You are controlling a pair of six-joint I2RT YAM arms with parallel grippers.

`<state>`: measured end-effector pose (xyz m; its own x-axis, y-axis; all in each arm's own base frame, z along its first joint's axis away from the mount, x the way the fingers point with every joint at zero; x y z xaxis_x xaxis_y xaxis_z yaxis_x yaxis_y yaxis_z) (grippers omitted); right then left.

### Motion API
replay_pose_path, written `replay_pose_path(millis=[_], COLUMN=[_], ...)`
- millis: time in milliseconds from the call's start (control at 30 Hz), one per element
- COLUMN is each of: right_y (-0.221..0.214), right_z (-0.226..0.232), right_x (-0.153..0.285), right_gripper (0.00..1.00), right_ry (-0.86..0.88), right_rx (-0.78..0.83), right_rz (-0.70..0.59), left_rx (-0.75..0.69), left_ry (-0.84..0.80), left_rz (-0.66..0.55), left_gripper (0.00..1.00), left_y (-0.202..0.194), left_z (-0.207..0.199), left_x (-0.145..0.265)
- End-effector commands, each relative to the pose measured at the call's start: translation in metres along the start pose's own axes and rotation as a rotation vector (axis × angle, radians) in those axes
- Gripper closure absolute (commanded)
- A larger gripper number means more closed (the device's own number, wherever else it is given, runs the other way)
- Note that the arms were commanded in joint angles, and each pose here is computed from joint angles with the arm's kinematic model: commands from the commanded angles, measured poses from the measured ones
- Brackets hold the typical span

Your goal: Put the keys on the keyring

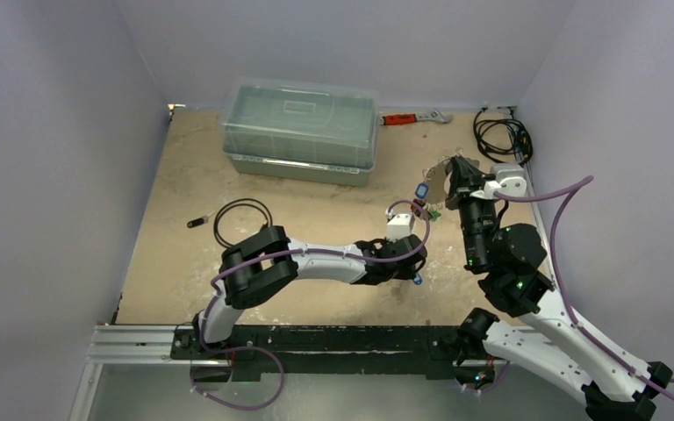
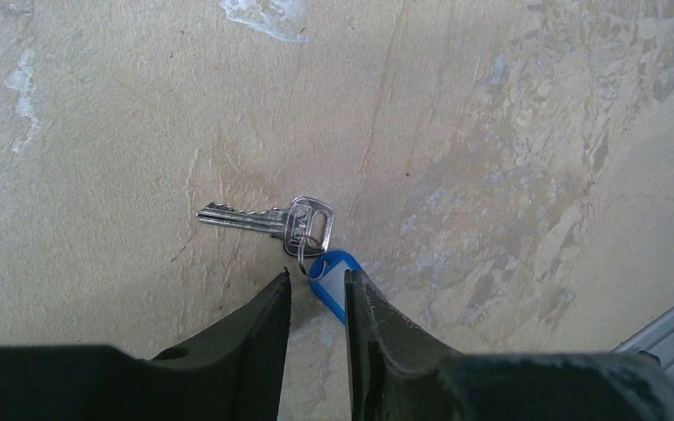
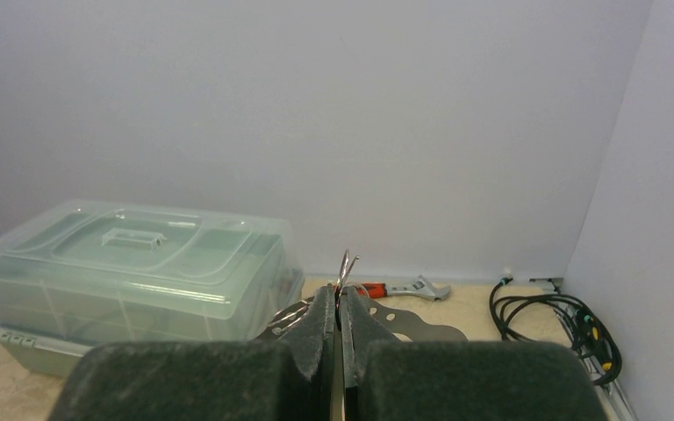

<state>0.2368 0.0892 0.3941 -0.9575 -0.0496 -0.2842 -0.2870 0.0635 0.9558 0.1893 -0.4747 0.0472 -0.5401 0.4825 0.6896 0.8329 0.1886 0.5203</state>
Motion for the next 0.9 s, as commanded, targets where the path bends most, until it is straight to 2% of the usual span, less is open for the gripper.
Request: replay_pose_path(millis=[0,167,600,667,767,867], right_y=[0.015,0.015,0.015,0.015,0.016,0.016], right_z=[0.001,0.003,0.006,0.006,0.006,0.006], right_x=[-0.002,-0.003,-0.003,-0.002,-0.002,-0.002], right_gripper=[1.00,1.00,1.00,1.00,1.00,1.00], right_ry=[0.007,0.018,0.039,0.041,0.041,0.042], right_rx=[-0.058,-0.058,-0.059,-0.059,-0.060,-0.060], right_rz=[-0.053,-0.054,-0.055,-0.054,-0.055,-0.056], left_rx=[0.015,0.012,0.002,0.000,-0.006,-0.016], left_ry=[-0.017,-0.020,-0.013,-0.013,-0.007,0.010], left_rz=[-0.051,-0.061,-0.066,-0.065,-0.063,-0.078], left_gripper=[0.73,0.78,0.82,0.86,0.99,1.00], left_y=[0.009,0.010,0.007,0.006,0.006,0.007], left_z=[-0.011,-0.012,-0.013,-0.013,-0.012,-0.009], left_x=[-0.002,-0.005,-0.015,-0.016,-0.016,-0.015])
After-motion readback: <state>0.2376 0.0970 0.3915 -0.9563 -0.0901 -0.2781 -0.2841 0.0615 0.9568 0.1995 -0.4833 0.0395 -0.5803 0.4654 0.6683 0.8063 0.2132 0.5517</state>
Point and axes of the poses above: each gripper's point midway between its finger pads, its own x axis back along the fingers, its own z axis along the line the jaws close on, y = z × x, the point moved 2 cm from there along x, back along the fingers, and after that the axes turned 7 degrees about x, right-handed, at the moved point
